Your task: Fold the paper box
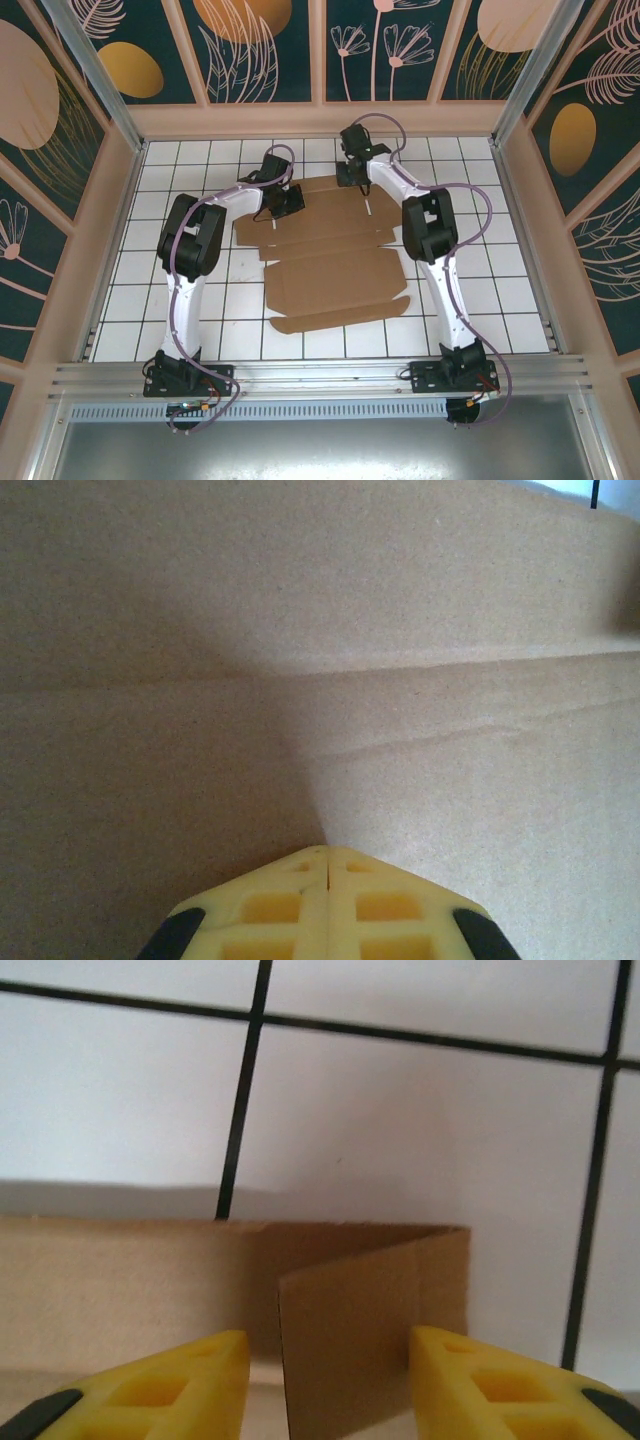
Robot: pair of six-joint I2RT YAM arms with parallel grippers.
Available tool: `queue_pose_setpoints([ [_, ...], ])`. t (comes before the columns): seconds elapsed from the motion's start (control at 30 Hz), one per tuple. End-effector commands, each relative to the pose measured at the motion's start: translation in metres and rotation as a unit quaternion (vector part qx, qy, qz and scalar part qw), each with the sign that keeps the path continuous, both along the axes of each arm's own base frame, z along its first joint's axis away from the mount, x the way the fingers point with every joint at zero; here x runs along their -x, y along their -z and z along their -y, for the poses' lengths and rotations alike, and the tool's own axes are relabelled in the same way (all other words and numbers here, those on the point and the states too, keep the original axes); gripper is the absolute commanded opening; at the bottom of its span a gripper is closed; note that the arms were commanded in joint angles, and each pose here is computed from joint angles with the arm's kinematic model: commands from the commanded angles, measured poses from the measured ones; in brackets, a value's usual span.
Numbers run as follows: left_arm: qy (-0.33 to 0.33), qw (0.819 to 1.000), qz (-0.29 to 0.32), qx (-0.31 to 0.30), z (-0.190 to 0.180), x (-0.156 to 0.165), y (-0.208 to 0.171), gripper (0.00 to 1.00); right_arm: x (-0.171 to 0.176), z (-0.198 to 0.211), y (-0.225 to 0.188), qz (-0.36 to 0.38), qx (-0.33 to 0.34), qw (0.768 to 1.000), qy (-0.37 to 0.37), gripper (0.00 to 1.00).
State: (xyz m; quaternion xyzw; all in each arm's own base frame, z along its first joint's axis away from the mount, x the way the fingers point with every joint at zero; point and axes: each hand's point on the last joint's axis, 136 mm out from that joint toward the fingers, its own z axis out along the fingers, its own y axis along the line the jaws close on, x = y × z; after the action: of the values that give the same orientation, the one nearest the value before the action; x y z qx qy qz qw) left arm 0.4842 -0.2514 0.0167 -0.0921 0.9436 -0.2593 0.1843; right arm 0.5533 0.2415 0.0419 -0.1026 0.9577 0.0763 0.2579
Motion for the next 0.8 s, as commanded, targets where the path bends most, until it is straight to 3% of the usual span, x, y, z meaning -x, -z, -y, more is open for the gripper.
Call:
queue_pose_setpoints([
  [0.0,-0.004,0.996,-0.063,-0.059,-0.021,0.025,0.050,0.05,0.005,-0.015,-0.038,-0.004,-0.100,0.995,-0.026,0.49],
  [0.2,-0.007,0.996,-0.061,-0.060,-0.026,0.023,0.048,0.05,-0.004,0.013,-0.058,-0.002,-0.167,0.986,-0.001,0.50],
  [0.33,-0.009,0.996,-0.053,-0.077,-0.034,0.020,0.047,0.05,-0.004,0.068,-0.092,0.050,-0.161,0.984,0.052,0.56],
  [0.5,-0.007,0.995,-0.046,-0.086,-0.038,0.016,0.045,0.05,0.019,0.132,-0.068,0.037,-0.146,0.980,0.128,0.76],
  [0.63,0.000,0.996,-0.048,-0.080,-0.035,0.016,0.048,0.05,0.039,0.153,-0.036,0.007,-0.151,0.979,0.135,0.77],
  [0.77,0.003,0.996,-0.051,-0.074,-0.032,0.017,0.052,0.05,0.055,0.138,-0.015,-0.041,-0.227,0.969,0.083,0.74],
])
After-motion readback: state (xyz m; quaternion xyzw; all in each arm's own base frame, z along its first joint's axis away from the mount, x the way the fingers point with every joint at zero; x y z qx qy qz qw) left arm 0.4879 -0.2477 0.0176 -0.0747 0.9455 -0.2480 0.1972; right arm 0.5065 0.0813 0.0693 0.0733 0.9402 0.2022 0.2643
